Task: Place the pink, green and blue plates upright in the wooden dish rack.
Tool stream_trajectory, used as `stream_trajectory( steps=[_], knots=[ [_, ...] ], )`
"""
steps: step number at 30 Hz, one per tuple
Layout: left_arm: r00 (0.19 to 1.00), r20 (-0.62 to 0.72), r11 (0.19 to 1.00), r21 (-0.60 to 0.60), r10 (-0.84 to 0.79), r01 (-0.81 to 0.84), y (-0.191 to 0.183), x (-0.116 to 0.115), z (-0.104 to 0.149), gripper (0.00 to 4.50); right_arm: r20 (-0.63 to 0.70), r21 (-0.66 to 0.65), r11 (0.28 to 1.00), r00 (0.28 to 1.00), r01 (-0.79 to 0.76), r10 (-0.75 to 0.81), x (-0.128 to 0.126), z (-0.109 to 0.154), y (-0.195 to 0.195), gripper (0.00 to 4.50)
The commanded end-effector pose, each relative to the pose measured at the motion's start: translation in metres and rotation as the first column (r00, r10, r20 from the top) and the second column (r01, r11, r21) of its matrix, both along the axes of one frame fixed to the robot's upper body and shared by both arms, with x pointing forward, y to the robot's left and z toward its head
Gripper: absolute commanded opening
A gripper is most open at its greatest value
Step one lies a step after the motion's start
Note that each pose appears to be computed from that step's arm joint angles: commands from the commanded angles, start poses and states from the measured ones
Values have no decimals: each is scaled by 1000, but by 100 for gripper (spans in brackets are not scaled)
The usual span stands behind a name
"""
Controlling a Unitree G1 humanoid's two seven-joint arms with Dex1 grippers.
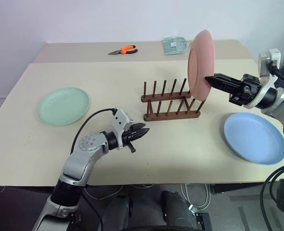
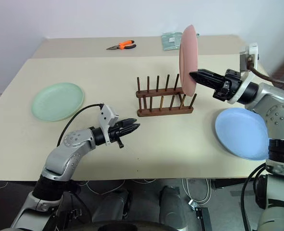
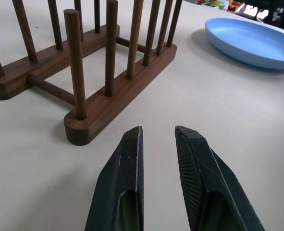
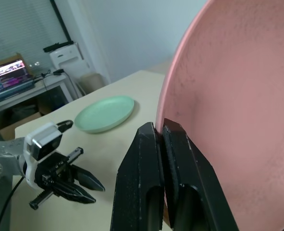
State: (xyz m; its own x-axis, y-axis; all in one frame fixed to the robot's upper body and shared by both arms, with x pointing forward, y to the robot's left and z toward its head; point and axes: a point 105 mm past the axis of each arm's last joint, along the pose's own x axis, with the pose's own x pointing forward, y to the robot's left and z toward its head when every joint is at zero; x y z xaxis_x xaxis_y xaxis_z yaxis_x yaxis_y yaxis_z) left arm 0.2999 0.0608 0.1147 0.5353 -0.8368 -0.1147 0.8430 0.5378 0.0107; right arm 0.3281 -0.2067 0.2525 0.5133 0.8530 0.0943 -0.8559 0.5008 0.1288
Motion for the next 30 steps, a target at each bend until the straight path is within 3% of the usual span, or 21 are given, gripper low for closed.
stream_trajectory(
  steps=[1,2,5,10,11,13,16,17,18,21,23,26,30],
  knots=[
    [999,31,1000,-26,-9,10,-2,-3,11,102,-16,44,999,1000,-24,25,5,9,-7,7],
    [999,31,1000,-26,-9,10,-2,-3,11,102,-28,54,998,999,-21,22,7,8,-9,7],
    [999,31,1000,-27,-6,7,-1,-2,11,102,-45,72,997,999,-15,18,11,7,-13,98],
    [1000,12,999,-37,16,-15,4,0,12,102,97,-3,991,986,134,-133,19,21,-24,339],
    [999,12,999,-43,33,-32,7,2,13,158,170,-48,979,968,196,-186,20,26,-28,400],
    [997,18,995,-63,75,-74,17,8,19,237,293,-93,944,914,317,-279,23,39,-36,402],
    [972,51,970,-95,231,-225,43,27,33,394,441,-139,885,828,445,-347,21,58,-43,402],
    [935,64,934,-112,348,-339,65,40,40,445,495,-187,864,805,467,-327,16,62,-39,402],
    [889,78,889,-124,451,-440,85,50,45,450,528,-227,852,795,472,-300,12,65,-33,426],
    [679,97,685,-153,728,-713,149,69,61,450,575,-346,850,806,397,-142,-7,62,5,426],
    [469,69,474,-156,880,-866,195,71,65,450,589,-379,864,806,331,-50,-17,56,39,426],
    [192,-9,190,-114,981,-975,243,59,57,450,564,-458,865,819,206,104,-31,33,82,426],
    [10,-229,-19,-128,973,-992,263,40,45,450,498,-492,869,836,53,231,-43,0,122,426]
  ],
)
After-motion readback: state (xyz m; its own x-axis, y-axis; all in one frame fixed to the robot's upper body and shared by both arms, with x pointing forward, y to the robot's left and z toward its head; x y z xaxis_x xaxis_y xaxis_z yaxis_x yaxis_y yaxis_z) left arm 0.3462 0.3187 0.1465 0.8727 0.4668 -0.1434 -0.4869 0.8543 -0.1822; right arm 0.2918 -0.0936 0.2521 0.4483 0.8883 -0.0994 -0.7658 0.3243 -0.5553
